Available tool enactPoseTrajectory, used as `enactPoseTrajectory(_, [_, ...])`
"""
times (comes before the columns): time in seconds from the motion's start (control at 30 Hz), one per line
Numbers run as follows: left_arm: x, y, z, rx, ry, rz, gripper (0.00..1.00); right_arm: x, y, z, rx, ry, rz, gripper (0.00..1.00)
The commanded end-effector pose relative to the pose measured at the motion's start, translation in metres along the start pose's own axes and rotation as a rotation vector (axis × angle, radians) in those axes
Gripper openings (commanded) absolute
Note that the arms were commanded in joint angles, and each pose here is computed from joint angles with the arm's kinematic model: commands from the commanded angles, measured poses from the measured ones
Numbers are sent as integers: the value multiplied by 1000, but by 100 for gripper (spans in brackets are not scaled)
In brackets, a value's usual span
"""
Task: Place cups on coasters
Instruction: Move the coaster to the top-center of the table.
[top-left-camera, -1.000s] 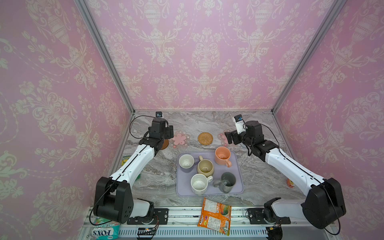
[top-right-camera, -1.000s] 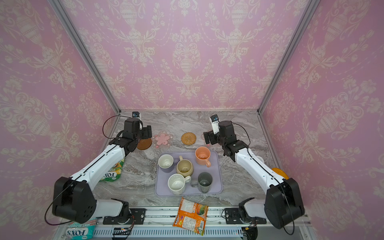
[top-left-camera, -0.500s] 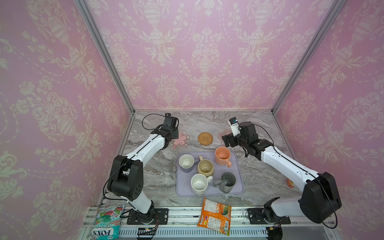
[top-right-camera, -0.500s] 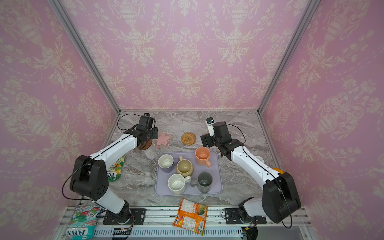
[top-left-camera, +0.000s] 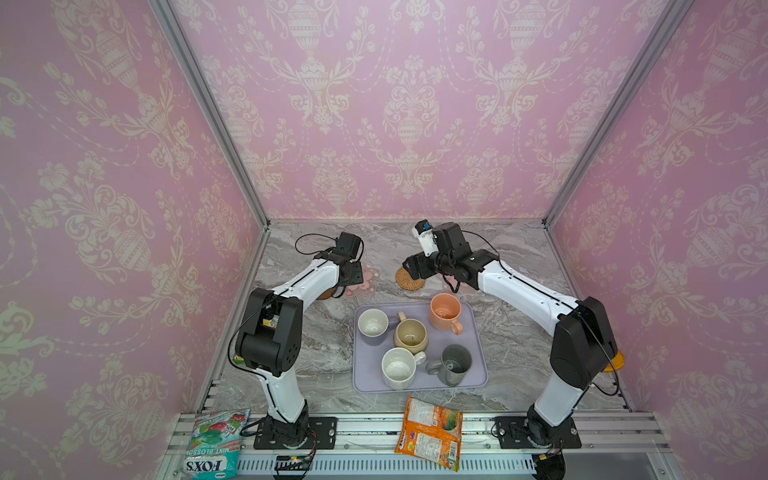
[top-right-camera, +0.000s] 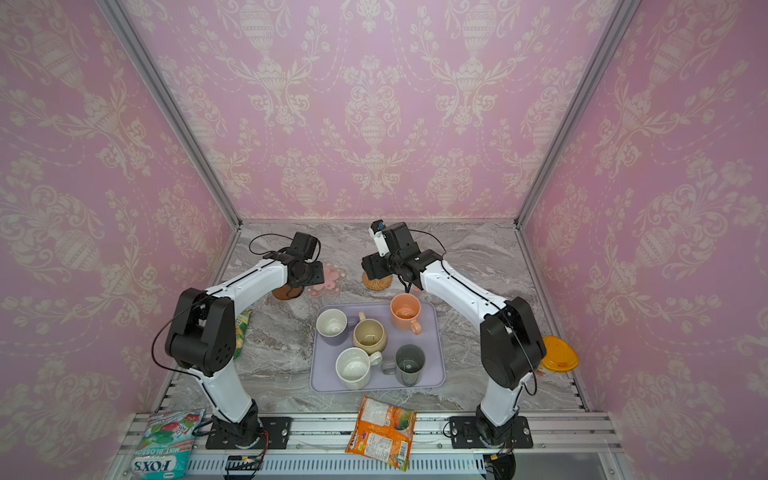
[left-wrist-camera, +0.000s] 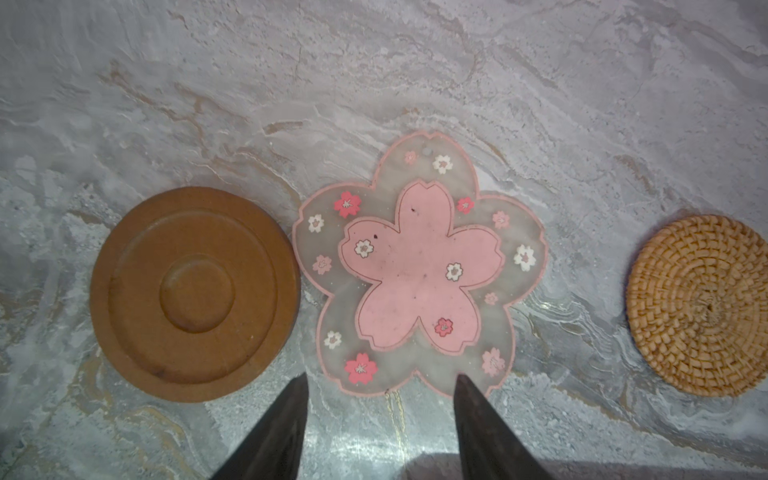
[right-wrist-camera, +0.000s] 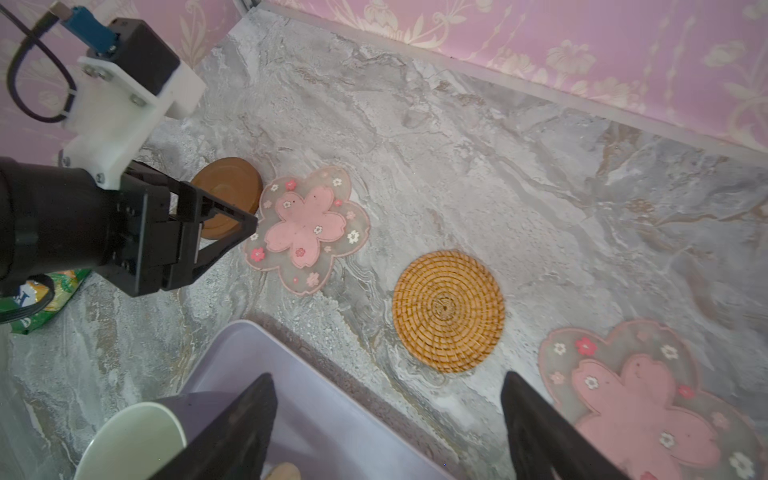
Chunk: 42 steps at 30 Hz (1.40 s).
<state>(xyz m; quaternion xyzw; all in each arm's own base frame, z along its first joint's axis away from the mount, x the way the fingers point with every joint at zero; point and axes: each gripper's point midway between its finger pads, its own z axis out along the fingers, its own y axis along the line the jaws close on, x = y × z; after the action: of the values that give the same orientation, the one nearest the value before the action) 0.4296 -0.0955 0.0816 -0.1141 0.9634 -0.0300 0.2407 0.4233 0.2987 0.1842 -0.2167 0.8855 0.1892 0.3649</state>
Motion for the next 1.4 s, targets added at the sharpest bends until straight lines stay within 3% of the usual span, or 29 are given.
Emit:
enactPoseTrajectory(0.0, [9,4,8,64,68,-102,58,15,23,18,-63,88,55,84])
enactPoseTrajectory(0.53, [21,18,42,77,121,-171,56,38,53,91,-159,209,198,82])
enactPoseTrajectory(1.37, [23,19,61,111,146,-163,57,68,56,134,-155,295,236,81])
